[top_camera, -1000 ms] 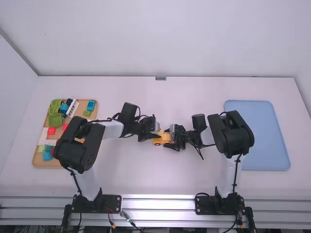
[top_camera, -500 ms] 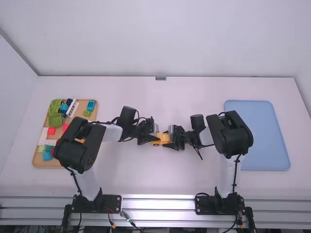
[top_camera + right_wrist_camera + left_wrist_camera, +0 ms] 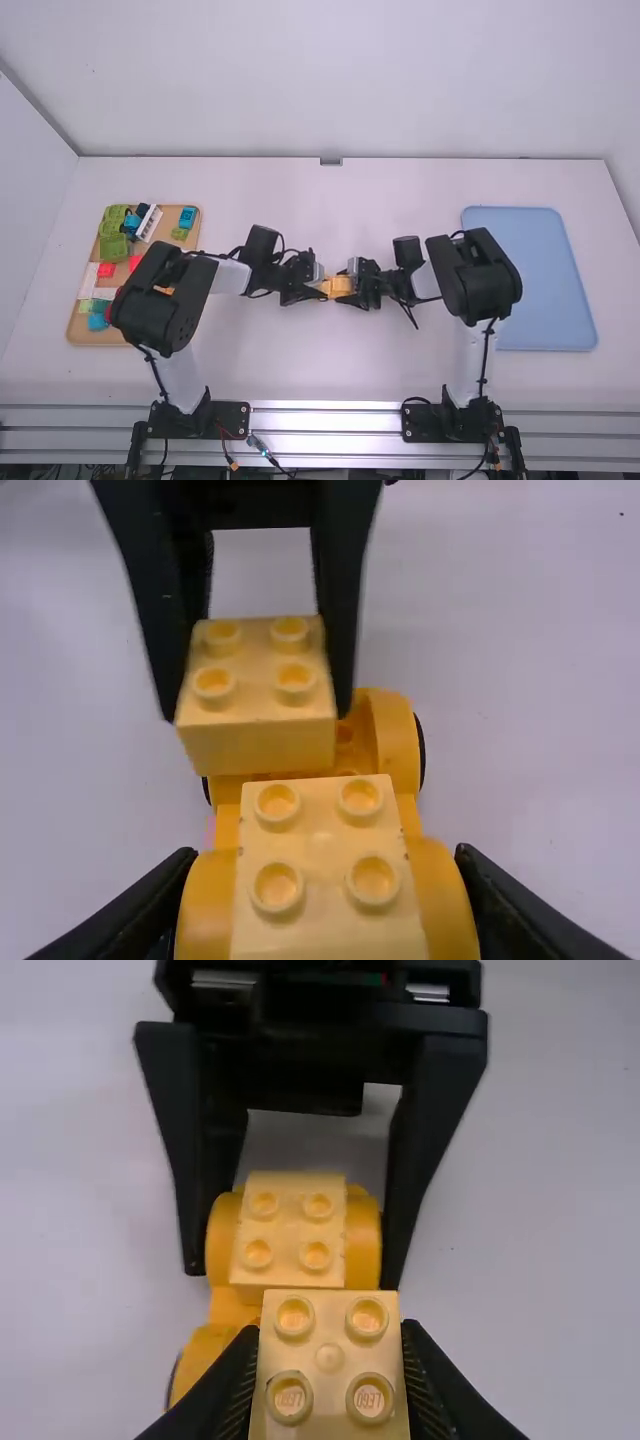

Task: Assemble lego blocks to make yellow taxi

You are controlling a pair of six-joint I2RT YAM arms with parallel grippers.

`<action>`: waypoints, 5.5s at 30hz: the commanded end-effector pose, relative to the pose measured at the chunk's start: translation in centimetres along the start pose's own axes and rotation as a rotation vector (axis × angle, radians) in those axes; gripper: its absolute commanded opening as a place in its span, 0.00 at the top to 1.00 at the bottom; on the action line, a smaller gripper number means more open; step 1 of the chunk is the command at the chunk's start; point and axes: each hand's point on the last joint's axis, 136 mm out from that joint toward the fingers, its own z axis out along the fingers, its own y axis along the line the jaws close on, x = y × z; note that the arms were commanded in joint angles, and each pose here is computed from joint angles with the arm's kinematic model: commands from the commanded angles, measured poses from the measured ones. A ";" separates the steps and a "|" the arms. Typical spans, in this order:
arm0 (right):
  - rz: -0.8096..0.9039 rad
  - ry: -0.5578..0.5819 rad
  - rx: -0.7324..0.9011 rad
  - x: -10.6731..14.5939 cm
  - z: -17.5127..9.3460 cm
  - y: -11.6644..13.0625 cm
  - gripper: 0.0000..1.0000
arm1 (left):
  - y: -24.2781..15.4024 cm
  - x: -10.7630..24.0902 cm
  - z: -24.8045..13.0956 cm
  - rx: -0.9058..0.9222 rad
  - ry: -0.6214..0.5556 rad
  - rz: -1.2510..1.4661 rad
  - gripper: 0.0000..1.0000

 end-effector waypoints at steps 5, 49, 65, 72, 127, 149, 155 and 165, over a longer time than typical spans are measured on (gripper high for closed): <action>0.023 0.027 -0.023 1.1 0.3 0.7 0.50 | 0.0 -1.1 -0.5 0.004 -0.047 0.057 0.98; 0.011 0.007 -0.062 0.4 0.2 0.3 0.53 | 1.2 0.3 1.1 0.009 -0.020 -0.020 0.98; 0.016 0.004 -0.059 0.2 0.3 0.0 0.53 | 0.7 0.8 1.7 0.037 -0.040 -0.033 0.88; 0.015 0.003 -0.058 0.1 0.3 0.0 0.52 | 1.2 1.5 1.6 0.008 0.000 -0.041 0.29; 0.019 0.020 -0.050 0.4 0.3 -0.1 0.52 | -0.5 2.3 1.3 0.059 0.048 -0.132 0.98; 0.018 0.020 -0.050 0.4 0.3 -0.1 0.52 | 3.7 1.0 0.1 -0.062 0.121 -0.123 0.98; 0.023 0.015 -0.041 0.3 0.3 -0.4 0.52 | 7.3 -5.0 -3.8 -0.210 0.125 -0.011 0.69; 0.042 0.044 -0.001 0.4 0.3 -1.8 0.37 | 12.7 -5.3 -7.9 -0.546 0.257 -0.165 0.01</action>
